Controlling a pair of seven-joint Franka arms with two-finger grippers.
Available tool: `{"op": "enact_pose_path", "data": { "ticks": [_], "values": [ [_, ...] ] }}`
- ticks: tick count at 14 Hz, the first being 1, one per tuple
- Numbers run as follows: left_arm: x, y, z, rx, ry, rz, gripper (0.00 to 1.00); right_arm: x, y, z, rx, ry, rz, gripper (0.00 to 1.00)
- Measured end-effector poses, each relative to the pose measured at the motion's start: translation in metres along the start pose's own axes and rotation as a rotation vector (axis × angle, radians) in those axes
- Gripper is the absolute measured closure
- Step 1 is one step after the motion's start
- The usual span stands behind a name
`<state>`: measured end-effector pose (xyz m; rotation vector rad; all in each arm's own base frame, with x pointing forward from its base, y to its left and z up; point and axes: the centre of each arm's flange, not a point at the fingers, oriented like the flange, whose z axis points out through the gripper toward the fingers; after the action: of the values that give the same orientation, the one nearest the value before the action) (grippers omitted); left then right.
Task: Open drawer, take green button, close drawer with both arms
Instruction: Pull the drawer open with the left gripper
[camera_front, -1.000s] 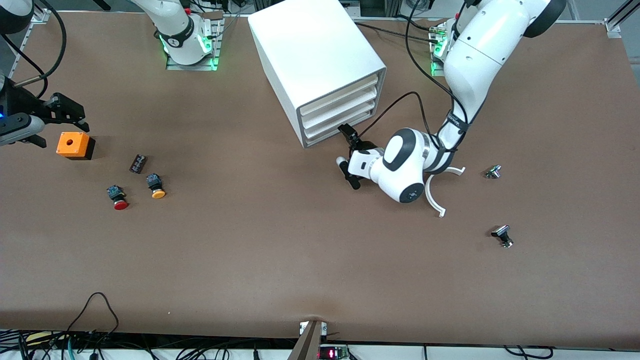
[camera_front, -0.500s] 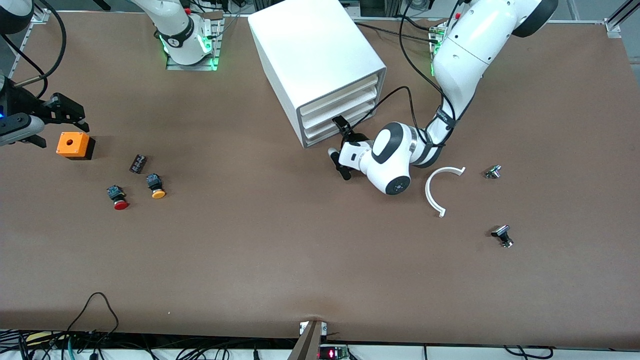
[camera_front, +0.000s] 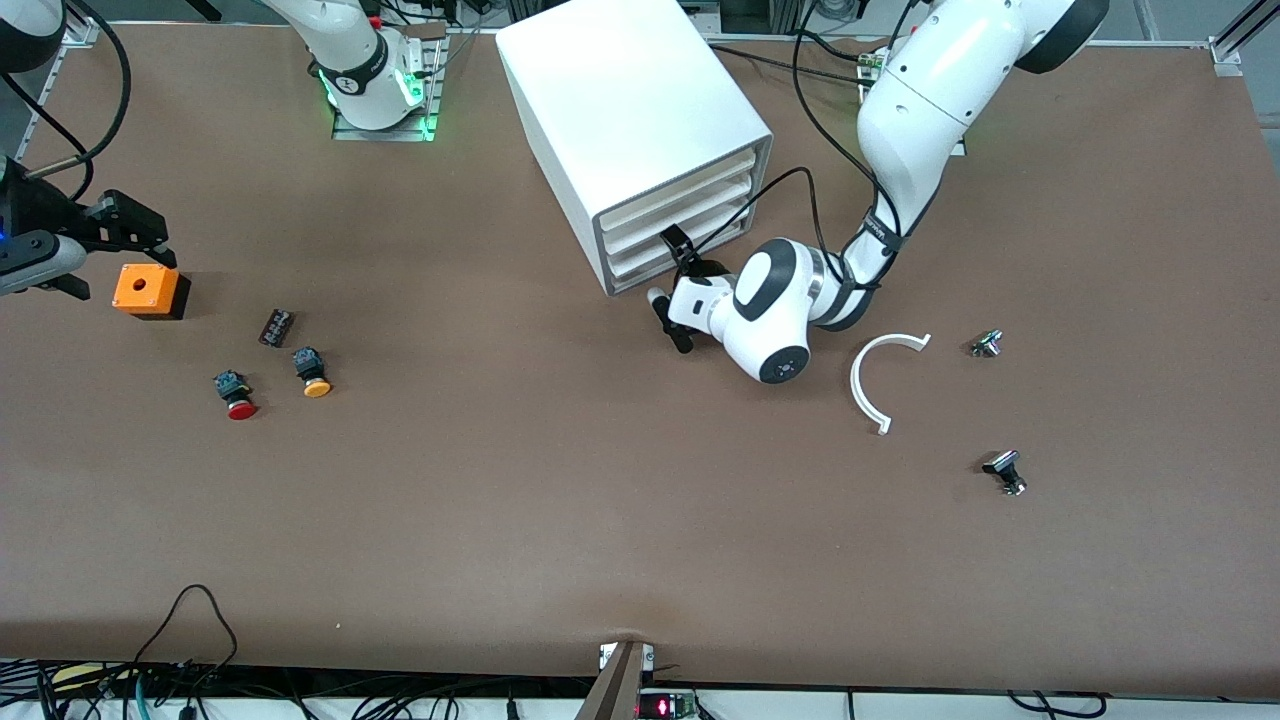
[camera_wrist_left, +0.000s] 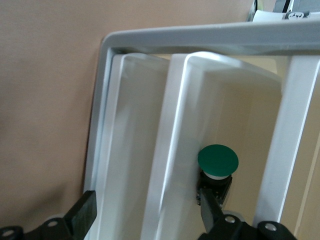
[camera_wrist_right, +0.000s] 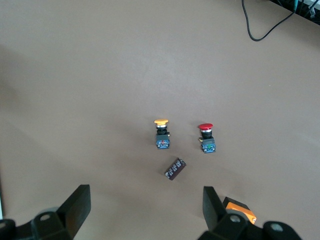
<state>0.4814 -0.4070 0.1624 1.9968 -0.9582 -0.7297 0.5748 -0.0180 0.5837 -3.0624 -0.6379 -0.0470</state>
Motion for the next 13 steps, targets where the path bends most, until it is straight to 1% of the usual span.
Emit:
{"op": "enact_pose_path", "data": {
  "ticks": [5, 6, 7, 8, 9, 10, 11, 13],
  "values": [
    [0.001, 0.001, 0.002, 0.003, 0.0, 0.001, 0.11, 0.001, 0.0, 0.0, 0.0, 0.0, 0.0, 0.0],
    [0.001, 0.001, 0.001, 0.003, 0.001, 0.001, 0.14, 0.001, 0.0, 0.0, 0.0, 0.0, 0.0, 0.0],
    [0.001, 0.001, 0.002, 0.005, 0.002, 0.001, 0.14, 0.001, 0.0, 0.0, 0.0, 0.0, 0.0, 0.0],
    [0.002, 0.0, 0.002, 0.009, 0.005, 0.0, 0.21, 0.001, 0.0, 0.0, 0.0, 0.0, 0.0, 0.0],
    [0.002, -0.001, 0.002, 0.012, 0.008, -0.001, 0.21, 0.001, 0.0, 0.0, 0.0, 0.0, 0.0, 0.0],
    [0.002, -0.001, 0.003, 0.014, 0.009, -0.002, 0.24, 0.001, 0.0, 0.0, 0.0, 0.0, 0.0, 0.0],
    [0.001, -0.001, 0.006, 0.013, 0.004, -0.002, 0.36, 0.001, 0.0, 0.0, 0.0, 0.0, 0.0, 0.0],
    [0.003, 0.004, 0.013, 0.005, -0.004, 0.002, 0.56, 0.001, 0.001, 0.001, 0.0, -0.001, 0.001, 0.0]
  ]
}}
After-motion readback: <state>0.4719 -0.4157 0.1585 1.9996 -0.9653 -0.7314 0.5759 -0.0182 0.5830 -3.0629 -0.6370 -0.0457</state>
